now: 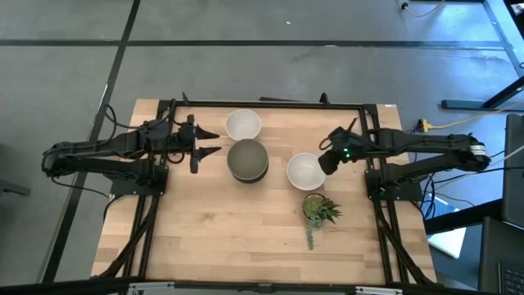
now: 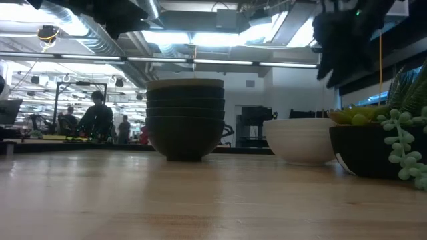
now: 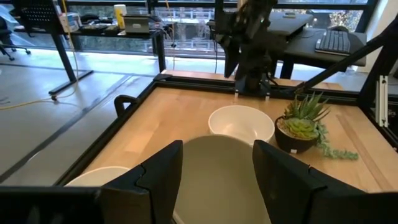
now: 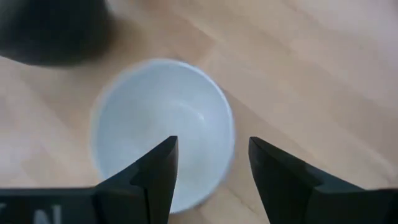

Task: Nest bowls inside each other
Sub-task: Stack the right white bowl on top of the gray bowl

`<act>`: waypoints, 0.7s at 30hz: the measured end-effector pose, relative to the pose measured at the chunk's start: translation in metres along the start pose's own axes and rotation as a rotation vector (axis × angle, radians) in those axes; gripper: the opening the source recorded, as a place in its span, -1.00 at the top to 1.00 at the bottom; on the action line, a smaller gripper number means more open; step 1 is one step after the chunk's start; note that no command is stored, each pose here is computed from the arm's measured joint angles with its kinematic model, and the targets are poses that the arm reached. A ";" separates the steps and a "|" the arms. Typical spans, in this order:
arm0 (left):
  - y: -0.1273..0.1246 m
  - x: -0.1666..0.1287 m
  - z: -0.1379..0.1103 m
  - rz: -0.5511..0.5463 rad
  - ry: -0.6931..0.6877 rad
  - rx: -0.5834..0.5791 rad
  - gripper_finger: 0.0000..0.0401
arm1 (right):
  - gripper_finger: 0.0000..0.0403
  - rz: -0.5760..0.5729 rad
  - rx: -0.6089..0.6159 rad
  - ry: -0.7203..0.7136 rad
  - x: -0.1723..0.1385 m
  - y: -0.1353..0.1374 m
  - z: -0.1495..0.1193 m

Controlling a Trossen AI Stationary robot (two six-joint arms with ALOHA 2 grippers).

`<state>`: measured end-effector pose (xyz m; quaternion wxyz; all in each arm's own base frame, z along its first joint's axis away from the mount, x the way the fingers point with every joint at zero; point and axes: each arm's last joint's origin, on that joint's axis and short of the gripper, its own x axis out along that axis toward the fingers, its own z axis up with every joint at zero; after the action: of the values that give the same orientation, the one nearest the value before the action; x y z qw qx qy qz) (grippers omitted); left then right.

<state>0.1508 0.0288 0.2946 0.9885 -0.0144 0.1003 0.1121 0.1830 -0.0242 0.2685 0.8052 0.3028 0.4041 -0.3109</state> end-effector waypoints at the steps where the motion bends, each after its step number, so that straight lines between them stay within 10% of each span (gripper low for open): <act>1: 0.000 0.000 0.000 0.000 0.001 0.000 0.05 | 0.02 -0.023 0.000 0.023 0.004 0.000 0.000; 21: 0.000 0.000 -0.003 -0.006 0.026 0.001 0.05 | 0.02 -0.176 -0.022 0.268 0.063 0.012 -0.007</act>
<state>0.1504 0.0286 0.2921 0.9874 -0.0155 0.1133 0.1090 0.2187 -0.0276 0.2153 0.7170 0.2962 0.5362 -0.3327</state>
